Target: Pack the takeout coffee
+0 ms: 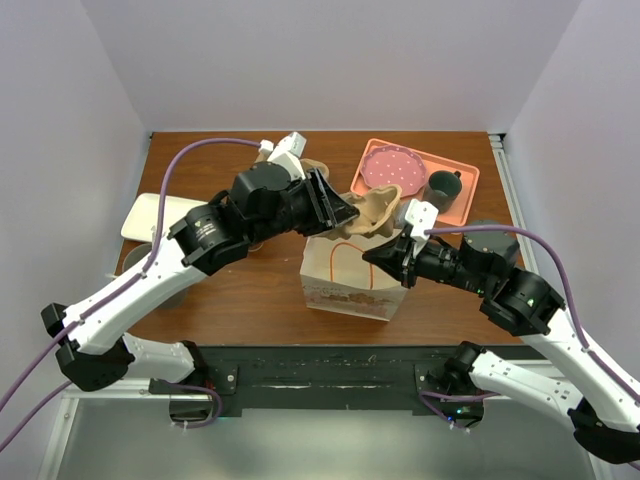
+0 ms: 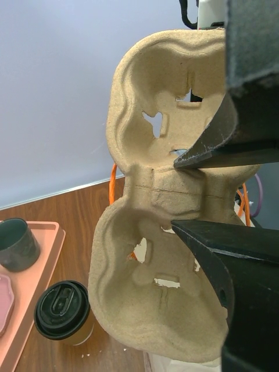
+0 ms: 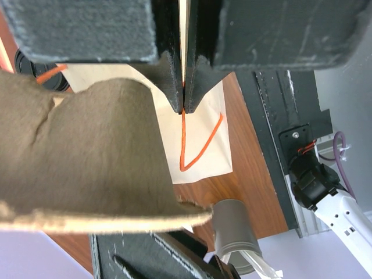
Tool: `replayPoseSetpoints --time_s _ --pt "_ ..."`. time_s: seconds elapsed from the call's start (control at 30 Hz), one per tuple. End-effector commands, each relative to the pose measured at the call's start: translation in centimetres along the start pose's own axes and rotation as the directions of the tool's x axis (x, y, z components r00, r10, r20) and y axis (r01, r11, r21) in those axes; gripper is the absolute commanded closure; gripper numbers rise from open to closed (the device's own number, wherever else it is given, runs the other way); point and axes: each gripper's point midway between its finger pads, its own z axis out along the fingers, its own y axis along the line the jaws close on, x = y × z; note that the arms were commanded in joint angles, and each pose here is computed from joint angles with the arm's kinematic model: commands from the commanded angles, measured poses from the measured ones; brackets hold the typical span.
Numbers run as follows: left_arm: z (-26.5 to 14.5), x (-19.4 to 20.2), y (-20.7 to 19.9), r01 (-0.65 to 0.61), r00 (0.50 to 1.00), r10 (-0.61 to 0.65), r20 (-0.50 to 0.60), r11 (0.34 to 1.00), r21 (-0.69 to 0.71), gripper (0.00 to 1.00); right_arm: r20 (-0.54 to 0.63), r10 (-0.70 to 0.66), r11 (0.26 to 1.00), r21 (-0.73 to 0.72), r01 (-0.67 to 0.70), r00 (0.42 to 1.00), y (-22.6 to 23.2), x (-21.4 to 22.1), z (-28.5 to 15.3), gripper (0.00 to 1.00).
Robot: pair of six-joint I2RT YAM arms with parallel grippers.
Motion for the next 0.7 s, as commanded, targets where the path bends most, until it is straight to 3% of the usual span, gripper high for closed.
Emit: replayPoseSetpoints --time_s 0.0,0.37,0.67 --pt "-2.9 -3.4 -2.9 -0.005 0.991 -0.007 0.130 0.996 0.087 0.70 0.021 0.002 1.000 0.022 -0.002 1.000 -0.4 -0.4 0.2 1.00" --pt "-3.3 -2.9 -4.2 0.015 0.995 -0.031 0.099 0.987 0.158 0.69 0.015 0.022 0.999 0.037 -0.023 1.000 -0.6 0.1 0.2 1.00" --pt "-5.6 -3.5 -3.7 -0.007 0.995 -0.004 0.102 0.995 0.103 0.69 -0.005 0.035 0.995 0.094 -0.035 0.999 -1.7 0.3 0.5 1.00"
